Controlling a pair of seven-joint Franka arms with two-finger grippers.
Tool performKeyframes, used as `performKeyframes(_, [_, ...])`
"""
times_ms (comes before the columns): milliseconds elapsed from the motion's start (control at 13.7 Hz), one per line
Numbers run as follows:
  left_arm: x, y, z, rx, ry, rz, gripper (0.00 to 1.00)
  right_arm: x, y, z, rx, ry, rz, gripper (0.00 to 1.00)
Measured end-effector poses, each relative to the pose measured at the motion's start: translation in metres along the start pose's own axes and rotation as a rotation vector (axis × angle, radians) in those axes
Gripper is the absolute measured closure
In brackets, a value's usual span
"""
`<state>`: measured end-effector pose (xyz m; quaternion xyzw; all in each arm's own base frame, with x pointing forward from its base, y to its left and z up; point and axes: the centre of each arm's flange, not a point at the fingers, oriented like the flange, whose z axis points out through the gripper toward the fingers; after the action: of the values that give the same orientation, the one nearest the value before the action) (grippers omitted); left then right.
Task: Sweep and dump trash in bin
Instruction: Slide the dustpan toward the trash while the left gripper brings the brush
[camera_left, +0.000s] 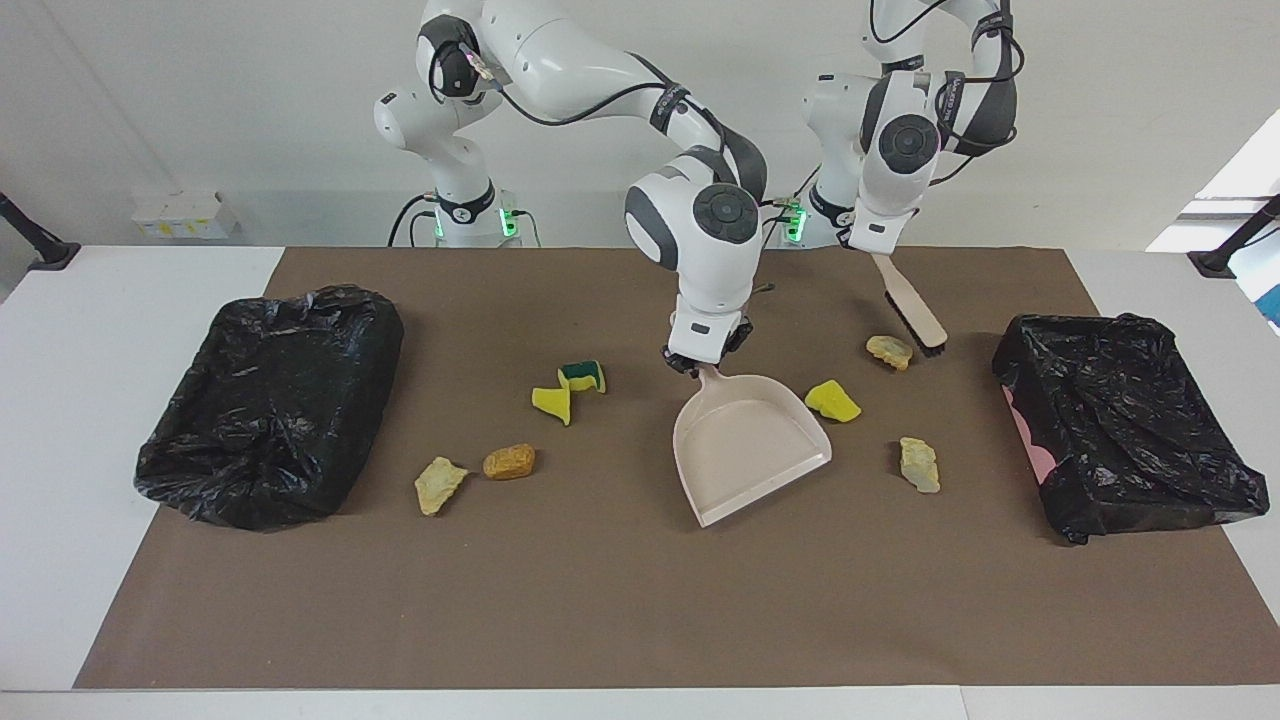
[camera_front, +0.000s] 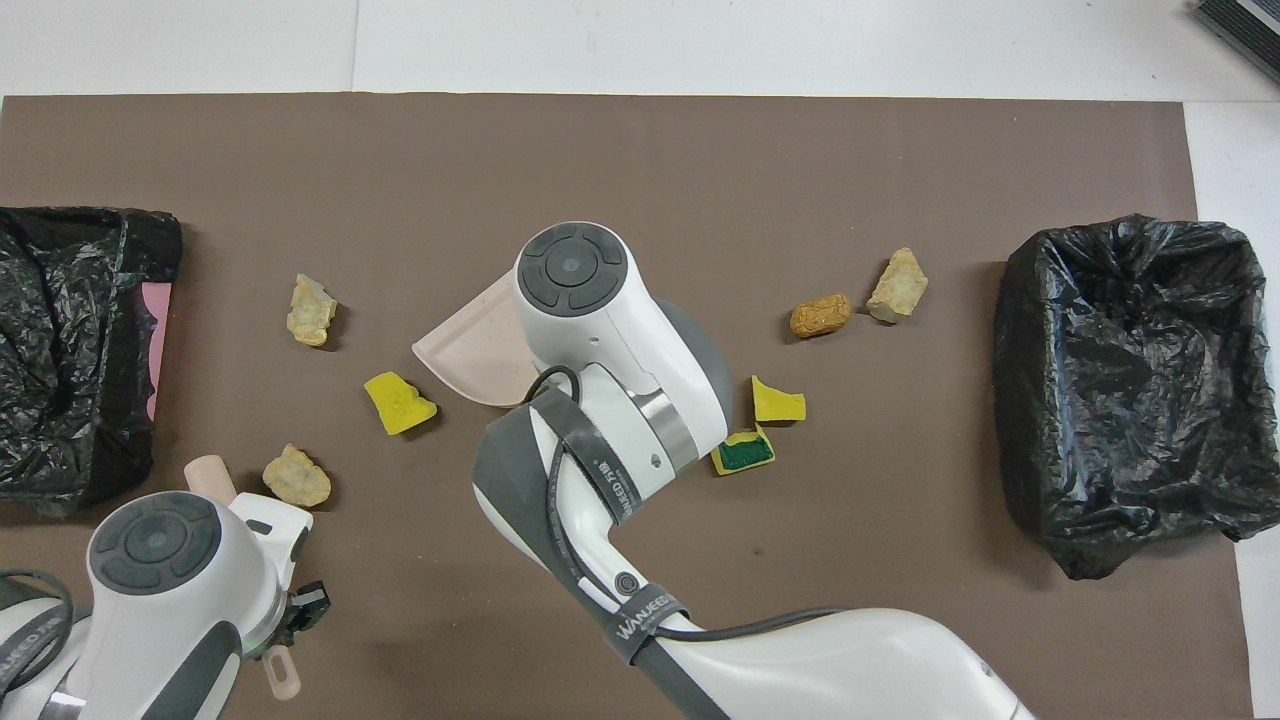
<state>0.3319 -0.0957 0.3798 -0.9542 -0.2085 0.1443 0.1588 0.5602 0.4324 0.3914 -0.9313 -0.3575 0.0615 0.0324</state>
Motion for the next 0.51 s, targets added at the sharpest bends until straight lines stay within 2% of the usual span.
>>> performKeyframes(220, [0.007,0.014,0.006,-0.07,0.028,-0.024,0.73,-0.014,0.01,0.01,-0.002,-0.039,-0.249,0.67])
performKeyframes(513, [0.027,0.039,0.002,-0.166,0.05,-0.04,0.73,-0.024,0.015,0.011,-0.103,-0.104,-0.56,0.67])
